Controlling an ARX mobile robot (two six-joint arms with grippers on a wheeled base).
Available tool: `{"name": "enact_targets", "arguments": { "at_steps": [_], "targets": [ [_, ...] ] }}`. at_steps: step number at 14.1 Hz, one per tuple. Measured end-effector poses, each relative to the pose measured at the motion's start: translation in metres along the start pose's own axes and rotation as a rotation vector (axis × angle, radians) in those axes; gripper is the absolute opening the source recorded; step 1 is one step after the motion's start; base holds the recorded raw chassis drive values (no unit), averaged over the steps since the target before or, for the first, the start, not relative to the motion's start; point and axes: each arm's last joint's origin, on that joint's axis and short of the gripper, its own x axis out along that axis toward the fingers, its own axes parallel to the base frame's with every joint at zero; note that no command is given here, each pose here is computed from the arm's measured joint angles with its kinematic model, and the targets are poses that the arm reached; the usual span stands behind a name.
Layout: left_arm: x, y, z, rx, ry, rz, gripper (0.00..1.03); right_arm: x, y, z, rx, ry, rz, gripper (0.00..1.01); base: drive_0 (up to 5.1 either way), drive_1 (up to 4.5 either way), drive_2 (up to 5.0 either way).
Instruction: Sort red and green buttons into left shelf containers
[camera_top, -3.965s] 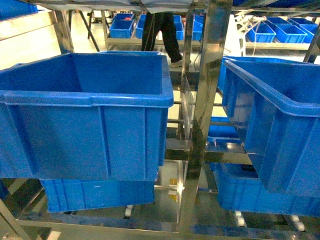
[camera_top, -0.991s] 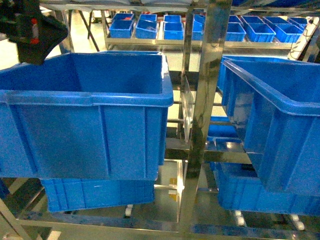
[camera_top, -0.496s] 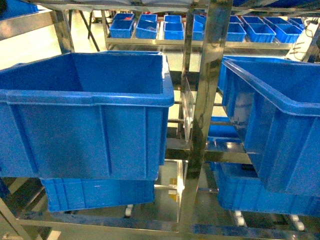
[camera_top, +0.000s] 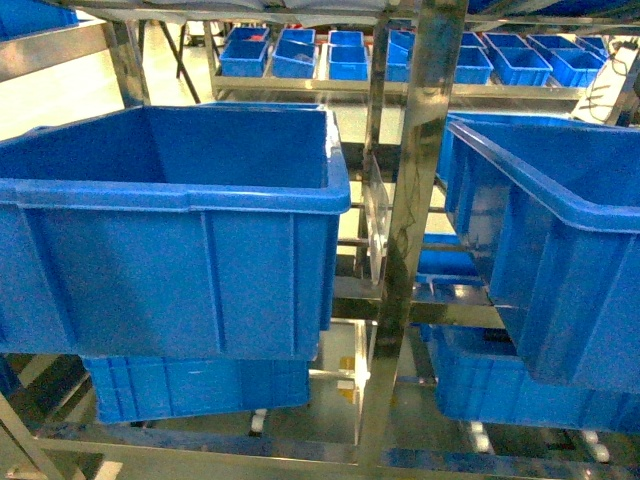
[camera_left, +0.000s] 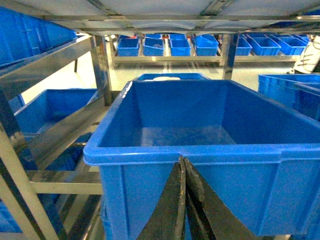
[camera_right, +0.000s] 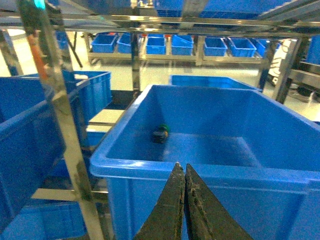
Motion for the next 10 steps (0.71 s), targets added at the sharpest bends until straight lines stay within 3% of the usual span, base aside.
{"name": "enact_targets", "arguments": {
  "at_steps": [2, 10],
  "targets": [
    [-0.011, -0.001, -0.009, 0.000, 0.005, -0.005, 0.02, -0.015, -0.001, -0.011, -0.001, 0.005, -0.001, 0.02, 0.0, 0.00, 0.0],
    [-0.029, 0.000, -0.020, 0.000, 0.001, -0.004, 0.02, -0.039, -0.001, -0.022, -0.001, -0.001, -0.001, 0.02, 0.0, 0.00, 0.0]
  ]
}}
